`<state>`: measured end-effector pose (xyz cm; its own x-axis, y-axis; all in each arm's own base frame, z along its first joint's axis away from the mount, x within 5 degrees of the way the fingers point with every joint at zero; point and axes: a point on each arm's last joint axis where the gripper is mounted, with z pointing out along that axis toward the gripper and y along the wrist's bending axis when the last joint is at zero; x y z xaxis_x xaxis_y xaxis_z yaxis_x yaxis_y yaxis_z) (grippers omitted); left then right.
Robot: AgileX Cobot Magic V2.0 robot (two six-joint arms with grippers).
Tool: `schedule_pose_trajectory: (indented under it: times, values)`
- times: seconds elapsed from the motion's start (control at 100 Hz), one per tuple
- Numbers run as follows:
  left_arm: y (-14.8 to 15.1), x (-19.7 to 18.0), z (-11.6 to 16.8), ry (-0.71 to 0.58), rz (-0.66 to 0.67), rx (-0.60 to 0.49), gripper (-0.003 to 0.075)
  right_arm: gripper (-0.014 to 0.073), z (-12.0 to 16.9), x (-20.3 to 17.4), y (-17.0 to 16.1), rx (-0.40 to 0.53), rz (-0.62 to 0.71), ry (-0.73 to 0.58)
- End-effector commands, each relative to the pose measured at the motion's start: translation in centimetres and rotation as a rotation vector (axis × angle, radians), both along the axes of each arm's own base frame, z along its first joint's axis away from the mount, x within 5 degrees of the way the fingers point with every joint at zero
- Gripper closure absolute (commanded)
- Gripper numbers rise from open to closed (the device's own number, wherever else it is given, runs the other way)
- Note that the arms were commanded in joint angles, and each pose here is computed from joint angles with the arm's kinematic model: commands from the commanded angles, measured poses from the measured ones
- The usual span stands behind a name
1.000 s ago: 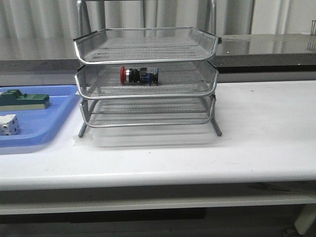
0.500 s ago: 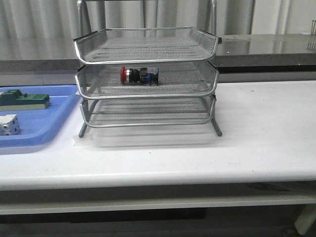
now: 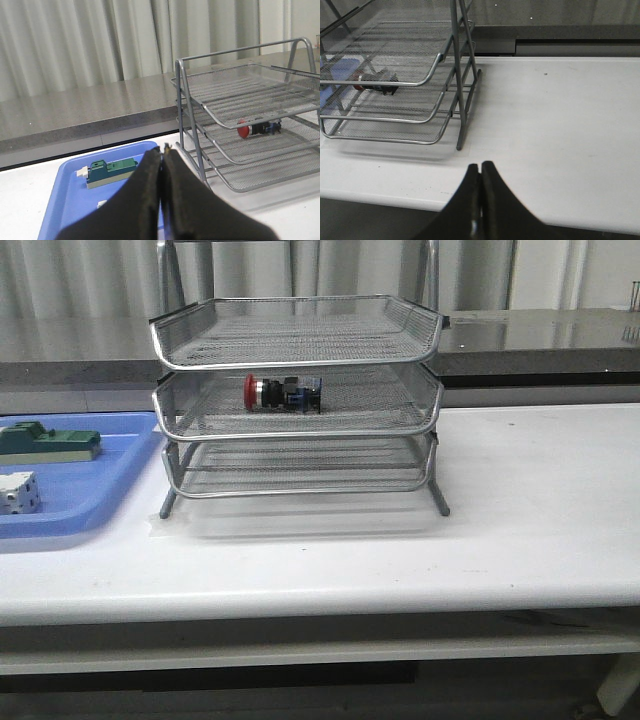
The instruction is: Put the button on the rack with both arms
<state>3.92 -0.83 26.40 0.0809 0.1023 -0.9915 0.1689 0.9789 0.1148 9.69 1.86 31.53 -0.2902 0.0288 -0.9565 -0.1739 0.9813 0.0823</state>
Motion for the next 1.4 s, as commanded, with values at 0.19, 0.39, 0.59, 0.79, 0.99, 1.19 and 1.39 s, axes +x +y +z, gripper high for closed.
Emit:
schedule_pose_trajectory:
  times: [0.19,0.39,0.59,0.79,0.99,1.19,1.39]
  values:
    - [0.1,-0.3,1.7,-0.107,0.01,-0.031,0.0741,0.0652,0.1,0.0,-0.4,-0.006,-0.039,-0.134]
    - [0.1,-0.3,1.7,-0.107,0.01,-0.031,0.0741,0.0652,-2.5,-1.4,-0.9,0.008,-0.075,-0.279]
    - [0.1,-0.3,1.7,-0.107,0.01,-0.031,0.0741,0.0652,-5.9,-2.7,-1.1,0.035,-0.087,-0.332]
    - [0.1,-0.3,1.7,-0.107,0.01,-0.031,0.0741,0.0652,-8.7,-3.8,-1.2,0.021,-0.086,-0.362]
    - [0.1,-0.3,1.7,-0.107,0.01,-0.031,0.0741,0.0652,-10.4,-4.3,-1.3,0.008,-0.086,-0.392]
    - [0.1,-0.3,1.7,-0.107,0.01,-0.031,0.0741,0.0652,-10.4,-4.3,-1.3,-0.027,-0.083,-0.393]
    - [0.1,-0.3,1.7,-0.107,0.01,-0.031,0.0741,0.0652,-10.4,-4.3,-1.3,-0.027,-0.083,-0.392]
